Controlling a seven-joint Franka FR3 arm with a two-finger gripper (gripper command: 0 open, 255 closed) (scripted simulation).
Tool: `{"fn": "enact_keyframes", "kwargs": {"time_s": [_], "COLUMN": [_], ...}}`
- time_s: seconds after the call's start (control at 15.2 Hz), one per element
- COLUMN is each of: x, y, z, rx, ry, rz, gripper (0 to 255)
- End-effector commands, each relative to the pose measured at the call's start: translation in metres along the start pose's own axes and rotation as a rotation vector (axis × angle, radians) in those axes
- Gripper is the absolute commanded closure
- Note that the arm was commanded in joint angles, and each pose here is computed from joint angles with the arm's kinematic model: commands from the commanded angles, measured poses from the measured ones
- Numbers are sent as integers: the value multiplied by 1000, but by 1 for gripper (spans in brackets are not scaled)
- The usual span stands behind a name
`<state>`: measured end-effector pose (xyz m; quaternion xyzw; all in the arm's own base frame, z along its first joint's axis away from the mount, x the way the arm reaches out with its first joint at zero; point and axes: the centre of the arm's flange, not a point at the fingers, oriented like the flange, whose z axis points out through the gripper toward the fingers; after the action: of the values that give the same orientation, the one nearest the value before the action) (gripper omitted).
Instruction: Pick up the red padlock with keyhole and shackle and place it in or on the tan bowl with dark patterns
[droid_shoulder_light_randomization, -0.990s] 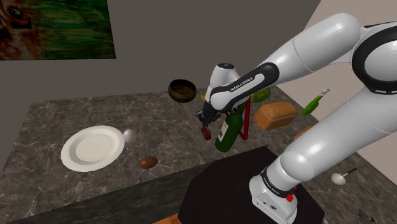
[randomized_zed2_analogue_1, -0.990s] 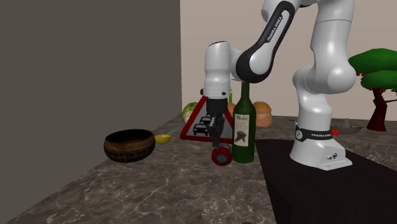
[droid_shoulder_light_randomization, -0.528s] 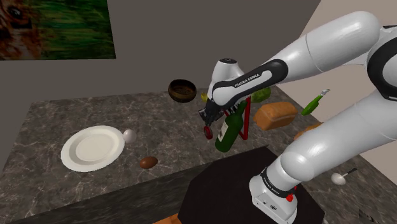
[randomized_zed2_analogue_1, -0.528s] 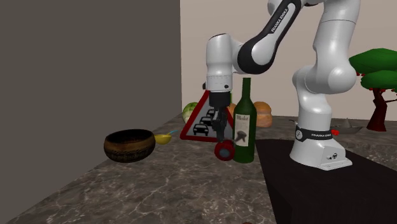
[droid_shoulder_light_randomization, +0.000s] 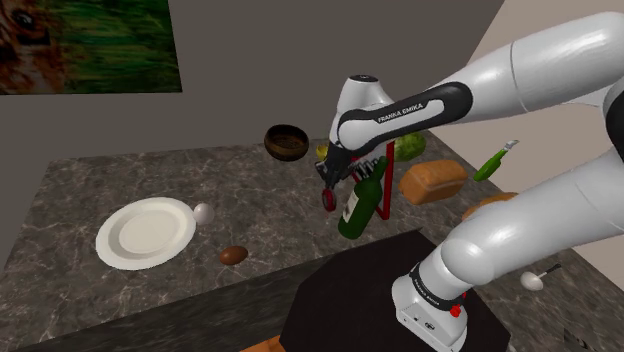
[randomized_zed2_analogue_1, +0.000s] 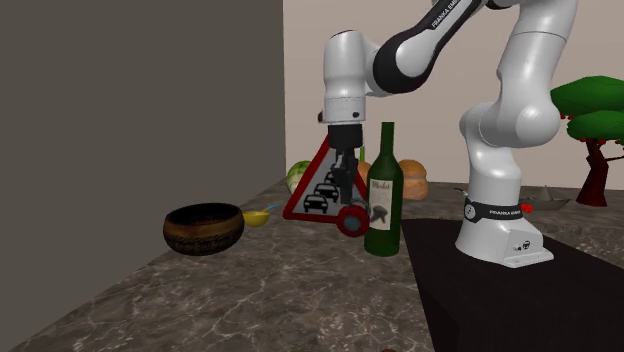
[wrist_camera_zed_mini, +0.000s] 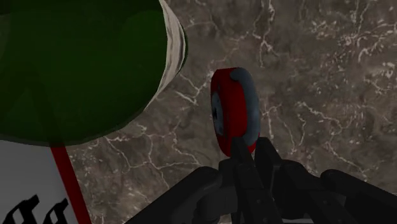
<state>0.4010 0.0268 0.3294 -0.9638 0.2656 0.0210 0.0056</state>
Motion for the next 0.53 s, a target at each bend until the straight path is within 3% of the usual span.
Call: {"fn": "enact_keyframes", "kwargs": {"time_s": [0.0, 0.46], "x": [-2, -3], "y": [0, 0], "z": [-11, -48], "rx": [0, 0], "ry": [-1, -1], "rz": [0, 0], "gripper": [255, 255]}}
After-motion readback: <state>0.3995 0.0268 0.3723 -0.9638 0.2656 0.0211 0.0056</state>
